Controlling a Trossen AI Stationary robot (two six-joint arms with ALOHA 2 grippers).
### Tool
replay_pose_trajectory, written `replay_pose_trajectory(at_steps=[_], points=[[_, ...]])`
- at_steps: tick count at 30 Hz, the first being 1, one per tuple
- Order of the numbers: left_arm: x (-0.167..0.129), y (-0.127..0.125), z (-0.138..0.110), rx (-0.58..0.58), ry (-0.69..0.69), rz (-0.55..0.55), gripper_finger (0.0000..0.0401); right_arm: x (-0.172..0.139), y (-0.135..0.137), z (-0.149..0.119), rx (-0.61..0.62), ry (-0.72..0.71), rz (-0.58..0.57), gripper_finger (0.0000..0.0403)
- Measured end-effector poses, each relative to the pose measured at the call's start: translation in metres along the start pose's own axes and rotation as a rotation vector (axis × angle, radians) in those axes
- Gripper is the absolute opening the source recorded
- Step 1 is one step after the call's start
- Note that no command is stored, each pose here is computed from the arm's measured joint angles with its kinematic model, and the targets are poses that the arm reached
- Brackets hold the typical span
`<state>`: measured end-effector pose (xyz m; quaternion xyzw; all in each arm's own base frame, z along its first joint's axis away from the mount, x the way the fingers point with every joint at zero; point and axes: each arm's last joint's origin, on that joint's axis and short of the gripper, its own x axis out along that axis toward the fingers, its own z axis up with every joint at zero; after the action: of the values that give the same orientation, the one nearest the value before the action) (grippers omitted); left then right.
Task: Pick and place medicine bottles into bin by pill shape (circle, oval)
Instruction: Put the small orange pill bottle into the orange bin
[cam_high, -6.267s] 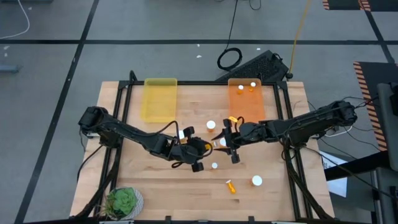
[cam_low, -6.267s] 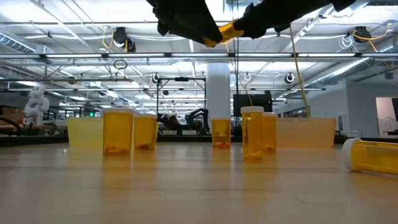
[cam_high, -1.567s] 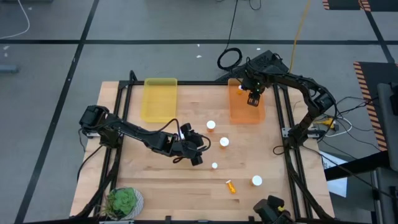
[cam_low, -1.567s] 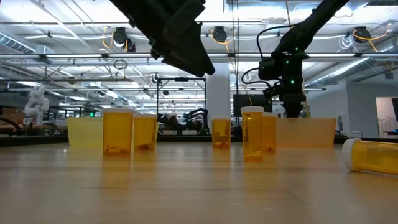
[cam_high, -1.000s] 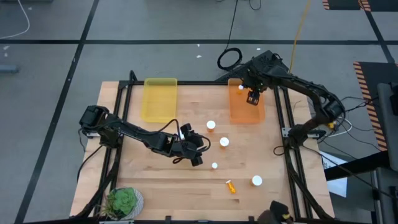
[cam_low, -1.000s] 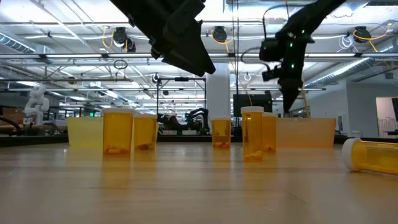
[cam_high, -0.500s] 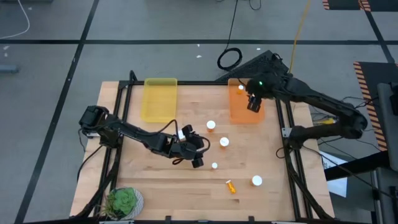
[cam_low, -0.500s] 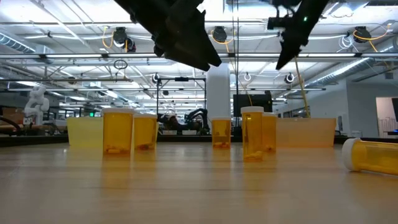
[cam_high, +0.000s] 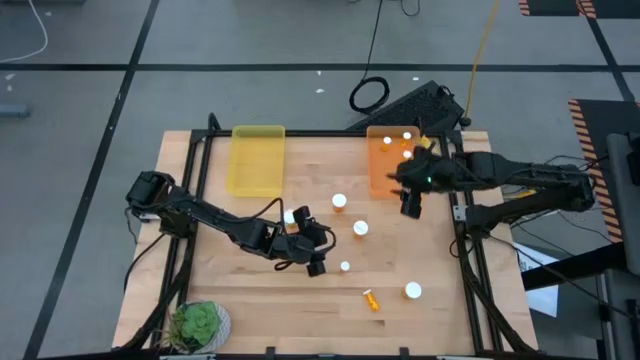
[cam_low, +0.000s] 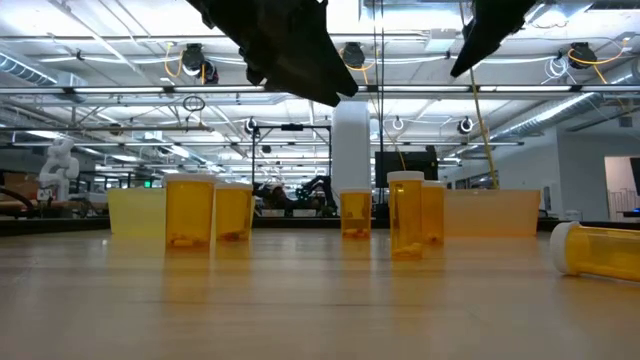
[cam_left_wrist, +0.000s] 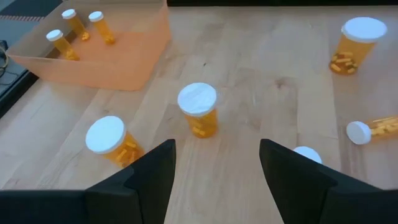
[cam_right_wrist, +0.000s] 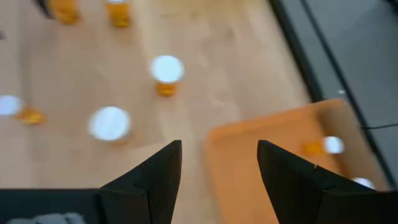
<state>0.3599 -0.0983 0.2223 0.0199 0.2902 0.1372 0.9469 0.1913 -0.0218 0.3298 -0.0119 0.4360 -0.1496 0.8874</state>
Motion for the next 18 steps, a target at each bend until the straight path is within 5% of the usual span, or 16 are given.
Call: replay_pose_trajectory(at_steps=[7,18], points=[[-0.003,-0.006,-0.001,0.009,-0.003,-0.016,0.0237,-0.007,0.046,-0.004,-0.001,-0.004,0.136,0.0203],[-0.012,-0.02,-0.005,0.029,-0.007,-0.052,0.0237,0.006,0.119,-0.017,0.013,0.073,0.142,0.0203]])
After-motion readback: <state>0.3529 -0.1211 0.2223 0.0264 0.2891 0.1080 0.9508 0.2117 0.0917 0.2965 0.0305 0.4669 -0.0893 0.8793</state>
